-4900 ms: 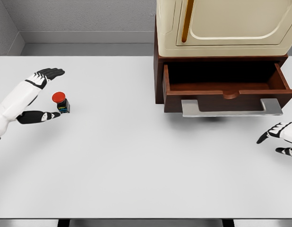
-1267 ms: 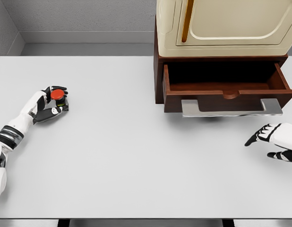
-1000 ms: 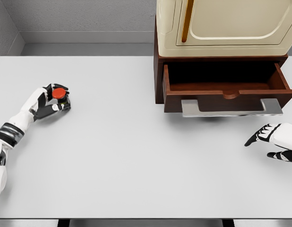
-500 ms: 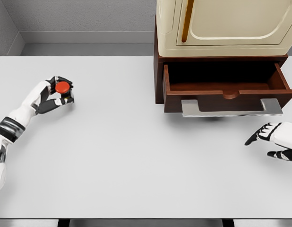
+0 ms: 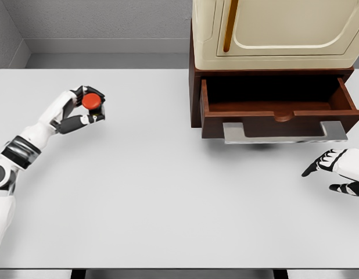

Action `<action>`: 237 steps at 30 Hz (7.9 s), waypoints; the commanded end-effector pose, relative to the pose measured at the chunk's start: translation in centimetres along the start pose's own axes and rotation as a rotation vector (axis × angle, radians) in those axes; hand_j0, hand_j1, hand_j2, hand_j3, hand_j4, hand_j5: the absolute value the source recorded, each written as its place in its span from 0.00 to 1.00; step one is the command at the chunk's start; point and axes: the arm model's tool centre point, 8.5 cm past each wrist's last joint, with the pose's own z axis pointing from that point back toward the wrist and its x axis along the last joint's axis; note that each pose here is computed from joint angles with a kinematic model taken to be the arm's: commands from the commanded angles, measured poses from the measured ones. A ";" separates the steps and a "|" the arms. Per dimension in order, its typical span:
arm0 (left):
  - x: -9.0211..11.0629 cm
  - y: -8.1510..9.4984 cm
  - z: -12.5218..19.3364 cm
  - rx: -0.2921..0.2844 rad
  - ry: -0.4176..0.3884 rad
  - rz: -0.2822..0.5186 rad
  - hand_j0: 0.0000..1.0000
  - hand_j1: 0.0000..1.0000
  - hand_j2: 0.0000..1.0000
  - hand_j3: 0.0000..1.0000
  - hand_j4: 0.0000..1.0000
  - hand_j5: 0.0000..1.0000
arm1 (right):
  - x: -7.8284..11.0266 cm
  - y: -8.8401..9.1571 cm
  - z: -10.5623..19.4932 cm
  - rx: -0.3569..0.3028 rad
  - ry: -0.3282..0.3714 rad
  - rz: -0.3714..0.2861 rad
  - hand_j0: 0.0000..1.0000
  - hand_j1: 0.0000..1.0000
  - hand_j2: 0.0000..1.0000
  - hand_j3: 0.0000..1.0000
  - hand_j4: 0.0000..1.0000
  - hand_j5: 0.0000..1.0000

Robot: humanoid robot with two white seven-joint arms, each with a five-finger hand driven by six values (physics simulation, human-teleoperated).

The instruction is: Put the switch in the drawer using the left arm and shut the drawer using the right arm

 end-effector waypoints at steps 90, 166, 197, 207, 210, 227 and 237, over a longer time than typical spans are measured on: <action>21.1 -16.7 -16.8 -0.300 -0.423 -0.748 0.40 0.40 0.40 0.40 0.40 0.40 | 0.0 -0.9 0.3 -0.016 0.003 0.012 0.66 0.66 0.66 0.66 0.66 0.66; 22.3 -2.2 -4.8 -0.193 -0.640 -0.879 0.82 0.82 0.82 0.82 0.82 0.82 | 0.1 -0.9 0.2 -0.016 -0.003 0.002 0.62 0.62 0.62 0.62 0.62 0.62; 1.9 5.1 8.3 -0.218 0.086 -0.669 1.00 1.00 1.00 1.00 1.00 1.00 | -1.4 -0.5 -0.3 -0.092 0.043 -0.009 0.62 0.62 0.62 0.62 0.62 0.62; 2.0 5.0 8.2 -0.229 0.086 -0.667 1.00 1.00 1.00 1.00 1.00 1.00 | -2.0 -0.6 -1.1 -0.091 0.040 -0.014 0.62 0.62 0.62 0.62 0.62 0.62; 2.0 5.0 8.1 -0.229 0.085 -0.666 1.00 1.00 1.00 1.00 1.00 1.00 | -2.2 -0.5 -1.1 -0.092 0.045 -0.016 0.62 0.62 0.62 0.62 0.62 0.62; 1.9 4.9 8.2 -0.229 0.086 -0.665 1.00 1.00 1.00 1.00 1.00 1.00 | 0.4 -1.1 -1.4 -0.074 -0.016 0.040 0.65 0.65 0.65 0.65 0.65 0.65; 1.9 4.9 8.2 -0.229 0.086 -0.665 1.00 1.00 1.00 1.00 1.00 1.00 | -0.1 -2.8 -0.3 -0.043 0.010 0.090 0.65 0.65 0.65 0.65 0.65 0.65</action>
